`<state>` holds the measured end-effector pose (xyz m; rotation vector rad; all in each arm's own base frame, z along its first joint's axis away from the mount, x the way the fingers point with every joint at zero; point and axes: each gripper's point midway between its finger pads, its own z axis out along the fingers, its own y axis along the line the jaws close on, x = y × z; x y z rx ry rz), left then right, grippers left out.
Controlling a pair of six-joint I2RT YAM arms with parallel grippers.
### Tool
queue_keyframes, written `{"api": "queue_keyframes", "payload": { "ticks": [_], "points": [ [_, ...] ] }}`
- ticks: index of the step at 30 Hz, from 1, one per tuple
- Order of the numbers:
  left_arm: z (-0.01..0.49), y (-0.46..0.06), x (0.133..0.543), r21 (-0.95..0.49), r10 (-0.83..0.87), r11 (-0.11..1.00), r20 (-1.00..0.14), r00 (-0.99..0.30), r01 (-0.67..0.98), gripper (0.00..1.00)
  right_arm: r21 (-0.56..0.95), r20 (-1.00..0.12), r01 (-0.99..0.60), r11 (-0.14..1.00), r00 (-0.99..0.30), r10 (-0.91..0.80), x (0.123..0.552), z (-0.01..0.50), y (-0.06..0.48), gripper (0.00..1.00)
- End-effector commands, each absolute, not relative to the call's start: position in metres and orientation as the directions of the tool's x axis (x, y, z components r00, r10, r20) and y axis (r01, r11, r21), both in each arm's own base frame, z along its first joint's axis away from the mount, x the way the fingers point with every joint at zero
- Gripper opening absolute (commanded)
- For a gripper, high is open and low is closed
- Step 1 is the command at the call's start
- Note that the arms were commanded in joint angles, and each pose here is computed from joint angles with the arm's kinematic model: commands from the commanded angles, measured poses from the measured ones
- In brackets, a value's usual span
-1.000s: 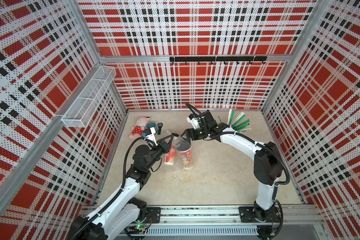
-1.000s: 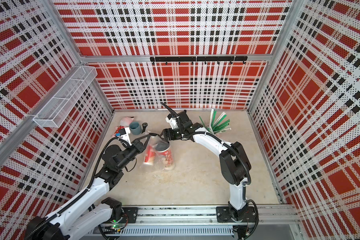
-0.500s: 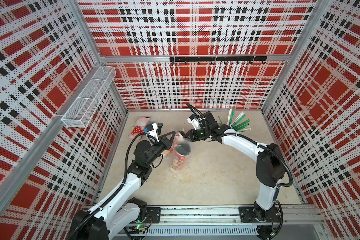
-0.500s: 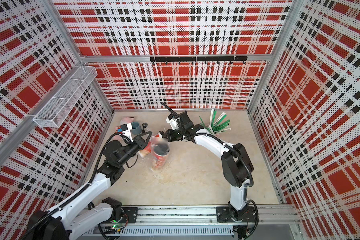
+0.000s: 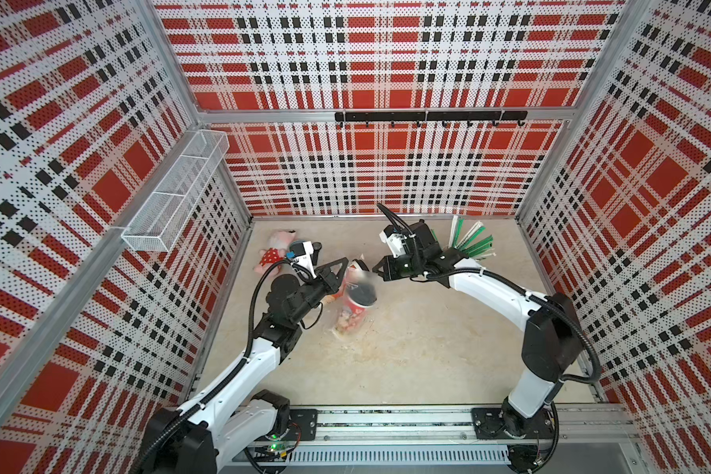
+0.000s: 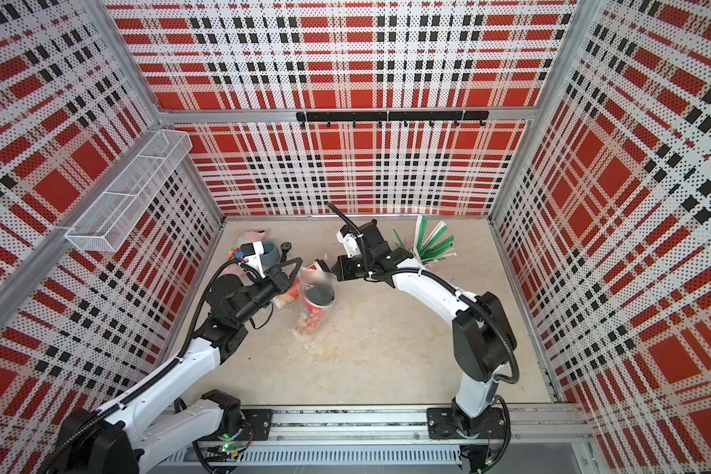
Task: Pack milk tea into plastic carrier bags
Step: Adjust the plastic carrier bag at the center of the board.
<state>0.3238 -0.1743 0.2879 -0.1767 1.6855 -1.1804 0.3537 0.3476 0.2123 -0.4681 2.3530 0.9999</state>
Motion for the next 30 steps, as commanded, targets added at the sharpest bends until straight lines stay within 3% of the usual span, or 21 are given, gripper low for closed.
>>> {"api": "queue_keyframes", "payload": {
  "ticks": [1, 8, 13, 30],
  "points": [
    [0.317, -0.175, 0.324, -0.729, -0.608, 0.49, -0.678, -0.412, 0.477, 0.0, 0.55, -0.638, -0.49, 0.676, -0.769, -0.038, 0.357, 0.23, 0.331, 0.32],
    [0.327, -0.181, 0.323, -0.72, -0.602, 0.463, -0.683, -0.414, 0.517, 0.0, 0.664, -0.552, -0.423, 0.616, -0.833, 0.023, 0.364, 0.201, 0.332, 0.68],
    [0.329, -0.182, 0.323, -0.722, -0.605, 0.452, -0.679, -0.415, 0.524, 0.0, 0.719, -0.503, -0.352, 0.599, -0.859, 0.099, 0.368, 0.188, 0.334, 0.82],
    [0.329, -0.185, 0.328, -0.735, -0.615, 0.431, -0.664, -0.425, 0.524, 0.0, 0.841, -0.371, -0.24, 0.485, -0.909, 0.192, 0.344, 0.154, 0.36, 0.77]
  ]
}}
